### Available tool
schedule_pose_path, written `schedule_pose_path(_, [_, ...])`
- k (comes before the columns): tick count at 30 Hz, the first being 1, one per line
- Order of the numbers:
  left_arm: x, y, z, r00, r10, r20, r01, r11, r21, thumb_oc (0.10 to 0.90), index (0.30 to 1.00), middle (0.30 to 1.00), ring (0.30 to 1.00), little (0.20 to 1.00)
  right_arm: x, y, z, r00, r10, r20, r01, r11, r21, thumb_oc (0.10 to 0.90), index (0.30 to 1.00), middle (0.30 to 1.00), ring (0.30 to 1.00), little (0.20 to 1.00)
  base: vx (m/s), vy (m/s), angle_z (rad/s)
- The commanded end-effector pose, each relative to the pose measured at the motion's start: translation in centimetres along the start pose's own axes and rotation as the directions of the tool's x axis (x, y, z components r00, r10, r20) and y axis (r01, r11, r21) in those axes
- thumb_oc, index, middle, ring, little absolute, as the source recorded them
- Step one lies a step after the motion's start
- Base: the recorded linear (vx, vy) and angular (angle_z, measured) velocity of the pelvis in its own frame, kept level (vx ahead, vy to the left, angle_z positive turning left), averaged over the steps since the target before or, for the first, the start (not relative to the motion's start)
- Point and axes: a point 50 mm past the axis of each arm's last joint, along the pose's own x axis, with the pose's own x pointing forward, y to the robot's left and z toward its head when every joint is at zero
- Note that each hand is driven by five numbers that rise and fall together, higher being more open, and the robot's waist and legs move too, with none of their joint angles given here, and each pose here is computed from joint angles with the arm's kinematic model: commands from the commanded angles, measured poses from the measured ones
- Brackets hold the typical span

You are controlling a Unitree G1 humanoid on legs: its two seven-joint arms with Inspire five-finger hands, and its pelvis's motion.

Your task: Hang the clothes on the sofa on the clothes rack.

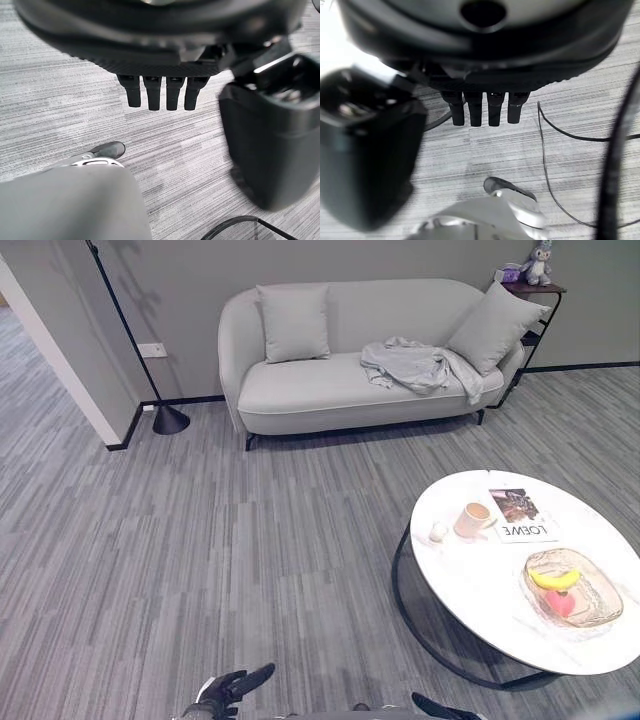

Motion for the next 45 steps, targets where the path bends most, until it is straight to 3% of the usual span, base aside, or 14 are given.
schedule_pose_path(1, [0.3,1.1,2.2,0.997,0.015,0.081,-0.017,1.0,0.026,0.8,0.9,0.9,0.9,0.9,0.3,-1.1,2.8,0.996,-0.025,0.084,0.028,0.999,-0.043,0.8,0.9,0.9,0.9,0.9,0.0,0.0,0.0])
schedule_pose_path(10, [0.3,1.1,2.3,0.997,0.022,0.078,-0.024,0.999,0.03,0.8,0.9,0.9,0.9,0.9,0.2,-0.8,3.7,0.992,-0.016,0.124,0.023,0.998,-0.06,0.8,0.9,0.9,0.9,0.9,0.01,-0.003,0.04])
schedule_pose_path(20, [0.3,0.9,2.9,0.994,0.012,0.111,-0.019,0.998,0.063,0.8,0.9,0.9,0.9,0.9,-0.4,-0.6,7.9,0.951,0.015,0.31,0.017,0.995,-0.1,0.8,0.9,0.9,0.9,0.9,0.0,-0.002,0.01])
schedule_pose_path(31, [0.3,0.4,3.2,0.993,0.007,0.118,-0.013,0.998,0.053,0.8,0.9,0.9,0.9,0.9,-0.6,-0.9,8.0,0.946,-0.005,0.324,0.034,0.996,-0.085,0.8,0.9,0.9,0.9,0.9,0.01,-0.005,0.0])
schedule_pose_path(41, [0.3,0.4,4.0,0.989,0.01,0.146,-0.011,1.0,0.008,0.8,0.9,0.9,0.9,0.9,-0.6,-1.1,7.9,0.946,-0.009,0.325,0.035,0.997,-0.075,0.8,0.9,0.9,0.9,0.9,0.03,-0.035,0.01])
schedule_pose_path(45, [0.3,0.7,6.0,0.977,0.03,0.213,-0.011,0.996,-0.088,0.8,0.9,0.9,0.9,0.9,-1.2,-1.4,10.5,0.912,-0.015,0.41,0.016,1.0,0.002,0.8,0.9,0.9,0.9,0.9,-0.02,-0.112,0.06])
